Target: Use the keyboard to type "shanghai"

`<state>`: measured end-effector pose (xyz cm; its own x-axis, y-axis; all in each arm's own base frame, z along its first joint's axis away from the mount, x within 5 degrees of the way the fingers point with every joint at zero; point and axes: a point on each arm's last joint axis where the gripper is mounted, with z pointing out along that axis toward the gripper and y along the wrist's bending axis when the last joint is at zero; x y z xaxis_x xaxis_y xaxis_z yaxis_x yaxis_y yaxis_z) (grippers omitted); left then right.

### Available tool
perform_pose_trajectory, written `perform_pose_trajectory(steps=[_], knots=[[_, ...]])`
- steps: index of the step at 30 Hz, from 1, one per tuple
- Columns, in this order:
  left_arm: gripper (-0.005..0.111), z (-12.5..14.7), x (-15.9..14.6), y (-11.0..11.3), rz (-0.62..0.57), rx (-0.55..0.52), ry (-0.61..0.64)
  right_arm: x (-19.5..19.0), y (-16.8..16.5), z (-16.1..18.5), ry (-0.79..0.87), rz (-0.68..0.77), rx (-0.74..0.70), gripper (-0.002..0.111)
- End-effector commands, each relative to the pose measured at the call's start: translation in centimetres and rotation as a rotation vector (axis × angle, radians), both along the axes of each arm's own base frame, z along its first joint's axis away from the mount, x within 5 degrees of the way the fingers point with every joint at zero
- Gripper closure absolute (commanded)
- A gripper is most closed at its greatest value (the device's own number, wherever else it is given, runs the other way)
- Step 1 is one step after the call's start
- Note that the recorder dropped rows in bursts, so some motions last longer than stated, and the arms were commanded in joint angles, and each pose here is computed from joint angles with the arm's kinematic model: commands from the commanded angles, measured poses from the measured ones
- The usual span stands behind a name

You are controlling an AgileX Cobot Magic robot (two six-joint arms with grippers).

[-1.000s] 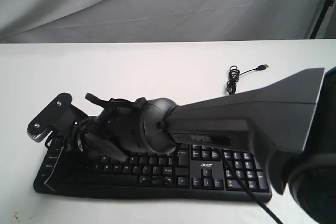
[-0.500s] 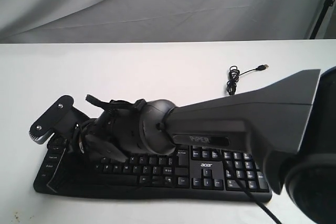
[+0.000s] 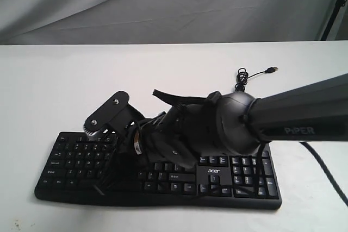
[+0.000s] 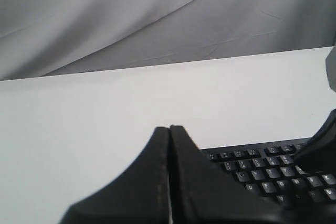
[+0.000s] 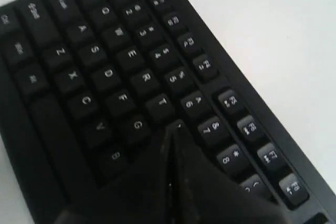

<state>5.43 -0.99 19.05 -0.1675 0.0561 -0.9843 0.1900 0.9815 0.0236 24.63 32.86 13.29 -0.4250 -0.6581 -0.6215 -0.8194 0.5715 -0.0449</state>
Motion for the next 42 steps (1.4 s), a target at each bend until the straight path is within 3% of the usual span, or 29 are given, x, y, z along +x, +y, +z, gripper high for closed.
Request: perform_pose_trajectory(steps=[1,42], knots=[[0.107,-0.1,0.0,0.0,-0.004,-0.003,-0.004,0.1,0.0,-0.5,-0.010,-0.002,0.026,0.108],[0.107,-0.1,0.0,0.0,-0.004,-0.003,-0.004,-0.6,0.4,-2.5,0.012,0.044,-0.038,0.108]])
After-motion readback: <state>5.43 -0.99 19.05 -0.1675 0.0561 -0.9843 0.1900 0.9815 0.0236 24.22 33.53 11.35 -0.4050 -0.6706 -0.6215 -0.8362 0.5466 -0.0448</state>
